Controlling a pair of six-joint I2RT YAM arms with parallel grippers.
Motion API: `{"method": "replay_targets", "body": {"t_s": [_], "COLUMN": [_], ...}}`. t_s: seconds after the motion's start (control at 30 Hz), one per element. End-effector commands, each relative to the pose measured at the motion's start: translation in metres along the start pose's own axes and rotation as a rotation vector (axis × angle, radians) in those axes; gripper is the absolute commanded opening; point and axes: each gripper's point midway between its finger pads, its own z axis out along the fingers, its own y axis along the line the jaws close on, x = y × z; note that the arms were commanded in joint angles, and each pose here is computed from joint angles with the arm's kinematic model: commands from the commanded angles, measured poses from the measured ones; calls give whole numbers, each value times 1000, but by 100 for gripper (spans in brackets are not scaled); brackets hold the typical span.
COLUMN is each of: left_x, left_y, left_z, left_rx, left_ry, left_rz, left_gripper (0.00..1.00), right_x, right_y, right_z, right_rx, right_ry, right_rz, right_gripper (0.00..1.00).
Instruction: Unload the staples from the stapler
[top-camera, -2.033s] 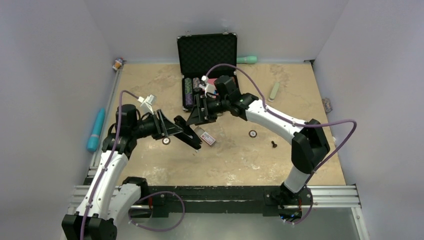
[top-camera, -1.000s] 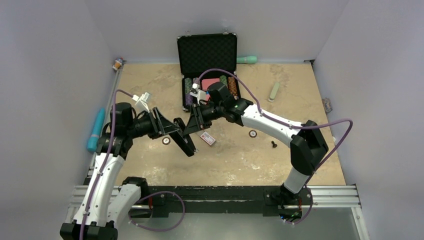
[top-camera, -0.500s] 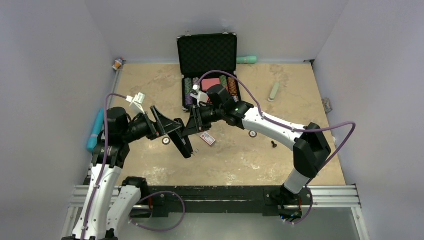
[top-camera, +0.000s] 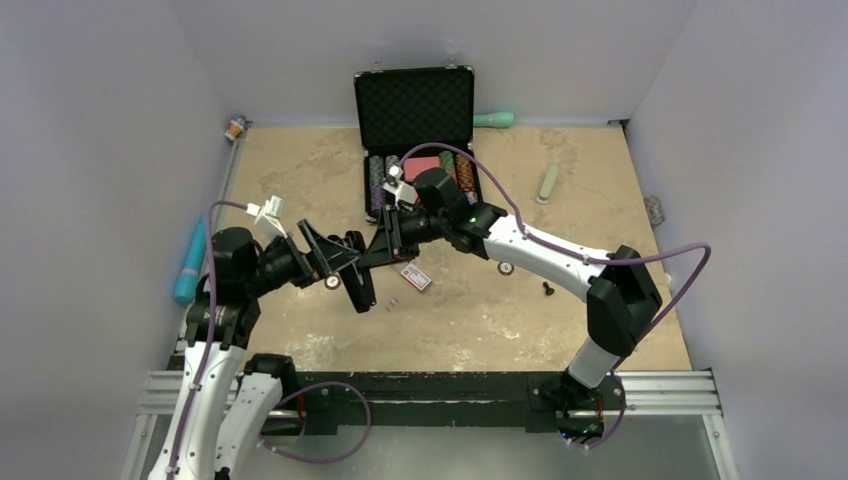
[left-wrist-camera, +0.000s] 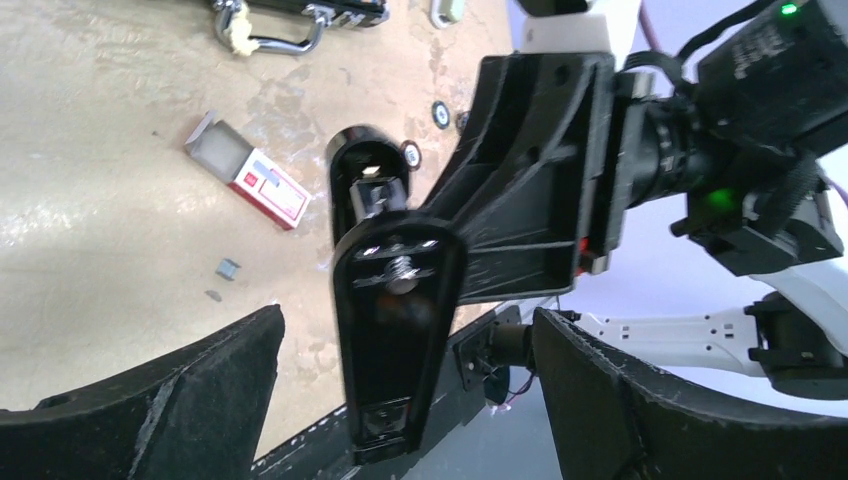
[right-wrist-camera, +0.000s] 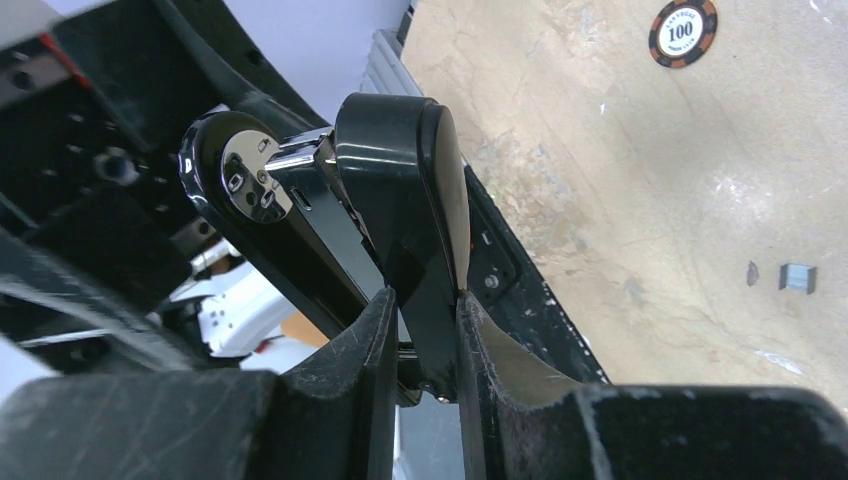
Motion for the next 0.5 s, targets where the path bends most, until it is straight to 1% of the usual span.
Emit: {"method": "replay_targets", "body": {"t_s": [0.0,0.1,0.2,0.33,0.4,0.47], "left_x": [8,8,3,-2,-5,-7], "left_y": [22,23,20,20,21,21], "left_z": [2,4,6,8,6,6], "left_rx": [-68,-61,-48,-51,-65,-67], "left_ry": [0,-3,-20,-35,-52,-62], "left_rz": [9,1,-3,20,35,41], "left_gripper": [96,95,85,77,75,74], "right_x": [-18,-19,-18,-15,-14,-12], "right_y": [55,54,53,53,53,52], "right_z": [-16,-14,-11,-7,-6,-5], "right_rx": [-164,-157,-153,-149,-147,-147], "right_ry": [-59,-54,-44,-28,-23,-17], "right_rz": [-10,8,25,41,52,69], "right_gripper": [0,0,0,0,0,0]}}
